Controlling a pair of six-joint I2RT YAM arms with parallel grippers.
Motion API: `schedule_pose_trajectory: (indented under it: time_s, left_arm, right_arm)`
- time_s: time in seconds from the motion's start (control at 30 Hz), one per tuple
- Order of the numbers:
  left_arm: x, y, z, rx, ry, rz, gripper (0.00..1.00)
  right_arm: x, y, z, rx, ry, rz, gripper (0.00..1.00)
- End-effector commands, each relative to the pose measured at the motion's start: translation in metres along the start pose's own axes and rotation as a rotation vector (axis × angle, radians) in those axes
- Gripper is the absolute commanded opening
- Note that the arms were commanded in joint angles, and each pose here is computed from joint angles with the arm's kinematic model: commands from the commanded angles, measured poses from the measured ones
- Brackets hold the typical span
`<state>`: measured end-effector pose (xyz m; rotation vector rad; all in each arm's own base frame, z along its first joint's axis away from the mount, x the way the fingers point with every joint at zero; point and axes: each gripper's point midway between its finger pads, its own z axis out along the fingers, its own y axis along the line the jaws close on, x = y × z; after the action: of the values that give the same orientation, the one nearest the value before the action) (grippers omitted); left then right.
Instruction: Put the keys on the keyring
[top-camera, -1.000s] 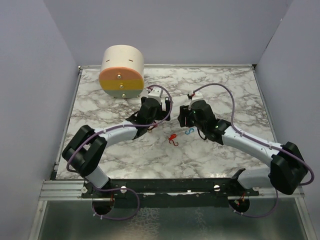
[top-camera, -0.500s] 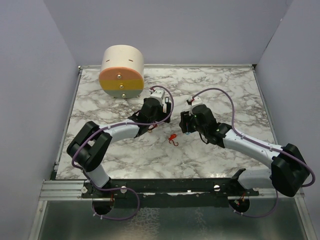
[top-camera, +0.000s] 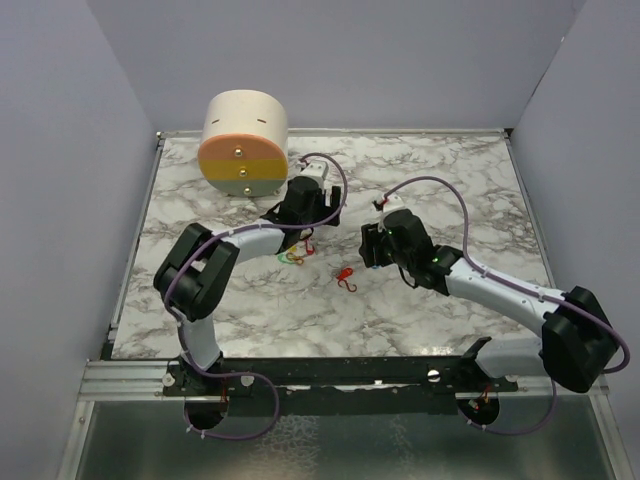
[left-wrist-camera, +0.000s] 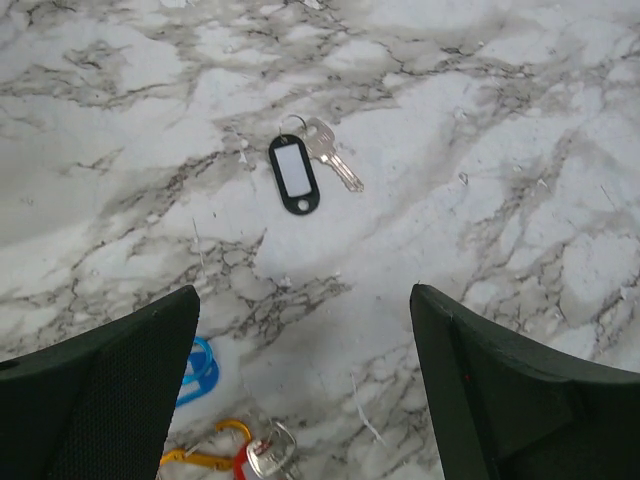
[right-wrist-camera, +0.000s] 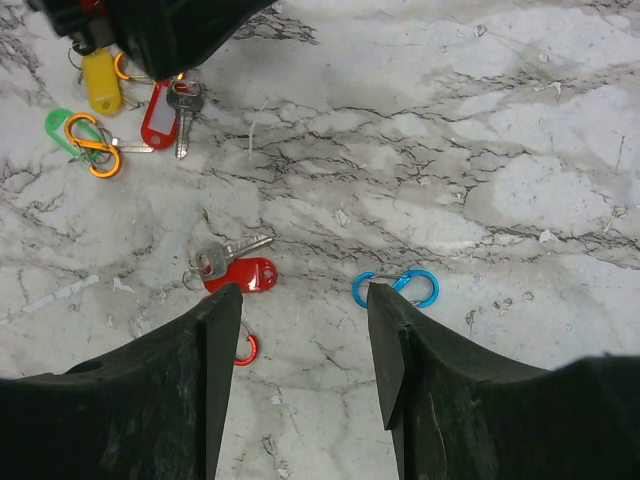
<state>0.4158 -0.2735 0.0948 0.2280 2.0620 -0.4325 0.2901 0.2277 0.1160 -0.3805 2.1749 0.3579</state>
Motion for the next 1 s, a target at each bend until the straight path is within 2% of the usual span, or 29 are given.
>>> schedule_pose_trajectory:
  time_s: [0.0,0.27,0.7,0.97]
  left_arm:
    - [-0.008,0.000,0.026,0.039,0.000,0.010,0.88]
    - [0.001,-0.002,0.080,0.054,-0.019,0.026,0.89]
    - [0.001,-0.010,0.118,0.109,-0.037,0.004,0.89]
    - [0.007,-0.018,0.126,0.171,-0.015,-0.016,0.88]
  right_arm:
    - [-0.011,-0.001,-0.011,-0.005,-0.036,0.019,0.53]
    - [-0.011,-0.002,-0.019,-0.013,-0.049,0.012,0.53]
    - [-0.012,-0.004,-0.024,-0.008,-0.060,0.005,0.53]
    - [-0.014,-0.004,-0.022,-0.002,-0.060,-0.003,0.53]
